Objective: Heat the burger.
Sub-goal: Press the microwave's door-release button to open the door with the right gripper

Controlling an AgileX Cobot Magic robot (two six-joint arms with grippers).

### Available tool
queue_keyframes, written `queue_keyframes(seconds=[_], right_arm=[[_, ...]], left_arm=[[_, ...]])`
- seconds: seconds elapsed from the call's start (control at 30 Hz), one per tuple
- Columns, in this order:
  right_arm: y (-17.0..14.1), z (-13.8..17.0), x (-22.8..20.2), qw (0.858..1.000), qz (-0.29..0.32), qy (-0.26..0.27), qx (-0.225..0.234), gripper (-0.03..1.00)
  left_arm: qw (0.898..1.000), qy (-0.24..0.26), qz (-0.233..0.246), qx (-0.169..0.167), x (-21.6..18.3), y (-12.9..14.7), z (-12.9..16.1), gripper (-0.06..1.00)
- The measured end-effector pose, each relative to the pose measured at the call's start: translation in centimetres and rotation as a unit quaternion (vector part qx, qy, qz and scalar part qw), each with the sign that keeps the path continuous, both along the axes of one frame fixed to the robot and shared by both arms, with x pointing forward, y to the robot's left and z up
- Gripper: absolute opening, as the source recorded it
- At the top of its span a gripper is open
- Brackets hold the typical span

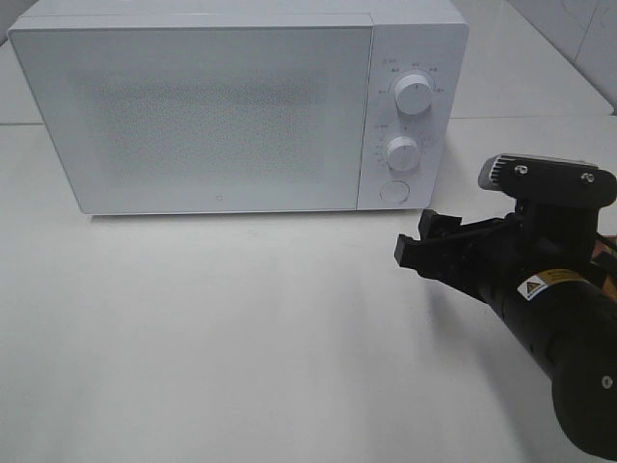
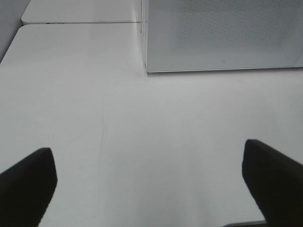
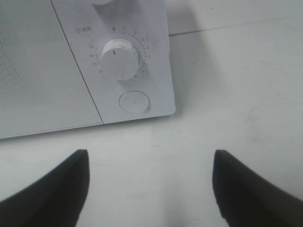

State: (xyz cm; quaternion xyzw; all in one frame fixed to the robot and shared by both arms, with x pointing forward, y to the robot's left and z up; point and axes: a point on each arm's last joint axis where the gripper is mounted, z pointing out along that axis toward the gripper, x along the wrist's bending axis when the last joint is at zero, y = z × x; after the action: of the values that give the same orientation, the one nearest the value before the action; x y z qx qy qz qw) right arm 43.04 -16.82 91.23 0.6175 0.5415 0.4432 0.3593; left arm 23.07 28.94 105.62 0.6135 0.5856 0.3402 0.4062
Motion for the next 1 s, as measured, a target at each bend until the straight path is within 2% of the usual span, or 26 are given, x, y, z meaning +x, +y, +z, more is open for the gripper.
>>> queue_keyframes(seconds=[0.07,0.1,0.13,0.17,0.2,0.23,0.27,0.3,0.33,0.37,0.4,0.43,0.47,0.5,0.53,0.57,0.6,0.63,0.67,0.7,0.73,0.77,0.8,0.87,0.97,1.0], right_arm=[[0.0,-0.1,0.0,0.998,-0.022,0.01,0.063,0.66],[0.0,-0.1,0.0,0.998,-0.022,0.01,0.063,0.66],[0.1,-0.2,-0.1,0.993,-0.04,0.017,0.111,0.62],[0.1,-0.3,-0.1,0.989,-0.05,0.022,0.138,0.6],[0.1,-0.3,-0.1,0.989,-0.05,0.022,0.138,0.6],[0.1,-0.4,-0.2,0.978,-0.072,0.032,0.193,0.54],[0.1,-0.4,-0.2,0.978,-0.072,0.032,0.193,0.54],[0.1,-0.6,-0.2,0.965,-0.092,0.041,0.244,0.51],[0.2,-0.6,-0.2,0.955,-0.104,0.047,0.273,0.45],[0.2,-0.6,-0.2,0.955,-0.104,0.047,0.273,0.45],[0.2,-0.8,-0.3,0.936,-0.126,0.058,0.323,0.37],[0.2,-0.9,-0.4,0.924,-0.138,0.065,0.35,0.33],[0.2,-0.9,-0.4,0.924,-0.138,0.065,0.35,0.33],[0.3,-1.0,-0.5,0.9,-0.162,0.077,0.398,0.26],[0.3,-1.1,-0.5,0.89,-0.17,0.081,0.415,0.24],[0.3,-1.1,-0.5,0.89,-0.17,0.081,0.415,0.24],[0.3,-1.2,-0.5,0.87,-0.186,0.087,0.448,0.17],[0.3,-1.2,-0.5,0.87,-0.186,0.087,0.448,0.17],[0.3,-1.2,-0.6,0.855,-0.198,0.091,0.47,0.11],[0.4,-1.2,-0.6,0.848,-0.203,0.092,0.48,0.09],[0.4,-1.2,-0.6,0.848,-0.203,0.092,0.48,0.09],[0.4,-1.3,-0.6,0.836,-0.211,0.093,0.498,0.04],[0.4,-1.3,-0.6,0.836,-0.211,0.093,0.498,0.04],[0.4,-1.3,-0.6,0.814,-0.226,0.094,0.527,0.02],[0.4,-1.3,-0.6,0.808,-0.23,0.094,0.535,0.02],[0.4,-1.3,-0.6,0.799,-0.234,0.095,0.546,0.02]], left_arm=[[1.0,0.0,0.0,0.0,0.0,0.0,0.0,0.99],[1.0,0.0,0.0,0.0,0.0,0.0,0.0,0.99],[1.0,0.0,0.0,0.0,0.0,0.0,0.0,0.99],[1.0,0.0,0.0,0.0,0.0,0.0,0.0,0.99],[1.0,0.0,0.0,0.0,0.0,0.0,0.0,0.99],[1.0,0.0,0.0,0.0,0.0,0.0,0.0,0.99],[1.0,0.0,0.0,0.0,0.0,0.0,0.0,0.99],[1.0,0.0,0.0,0.0,0.0,0.0,0.0,0.99],[1.0,0.0,0.0,0.0,0.0,0.0,0.0,0.99],[1.0,0.0,0.0,0.0,0.0,0.0,0.0,0.99],[1.0,0.0,0.0,0.0,0.0,0.0,0.0,0.99],[1.0,0.0,0.0,0.0,0.0,0.0,0.0,0.99],[1.0,0.0,0.0,0.0,0.0,0.0,0.0,0.99],[1.0,0.0,0.0,0.0,0.0,0.0,0.0,0.99],[1.0,0.0,0.0,0.0,0.0,0.0,0.0,0.99],[1.0,0.0,0.0,0.0,0.0,0.0,0.0,0.99],[1.0,0.0,0.0,0.0,0.0,0.0,0.0,0.99],[1.0,0.0,0.0,0.0,0.0,0.0,0.0,0.99],[1.0,0.0,0.0,0.0,0.0,0.0,0.0,0.99],[1.0,0.0,0.0,0.0,0.0,0.0,0.0,0.99],[1.0,0.0,0.0,0.0,0.0,0.0,0.0,0.99],[1.0,0.0,0.0,0.0,0.0,0.0,0.0,0.99],[1.0,0.0,0.0,0.0,0.0,0.0,0.0,0.99],[1.0,0.0,0.0,0.0,0.0,0.0,0.0,0.99],[1.0,0.0,0.0,0.0,0.0,0.0,0.0,0.99],[1.0,0.0,0.0,0.0,0.0,0.0,0.0,0.99]])
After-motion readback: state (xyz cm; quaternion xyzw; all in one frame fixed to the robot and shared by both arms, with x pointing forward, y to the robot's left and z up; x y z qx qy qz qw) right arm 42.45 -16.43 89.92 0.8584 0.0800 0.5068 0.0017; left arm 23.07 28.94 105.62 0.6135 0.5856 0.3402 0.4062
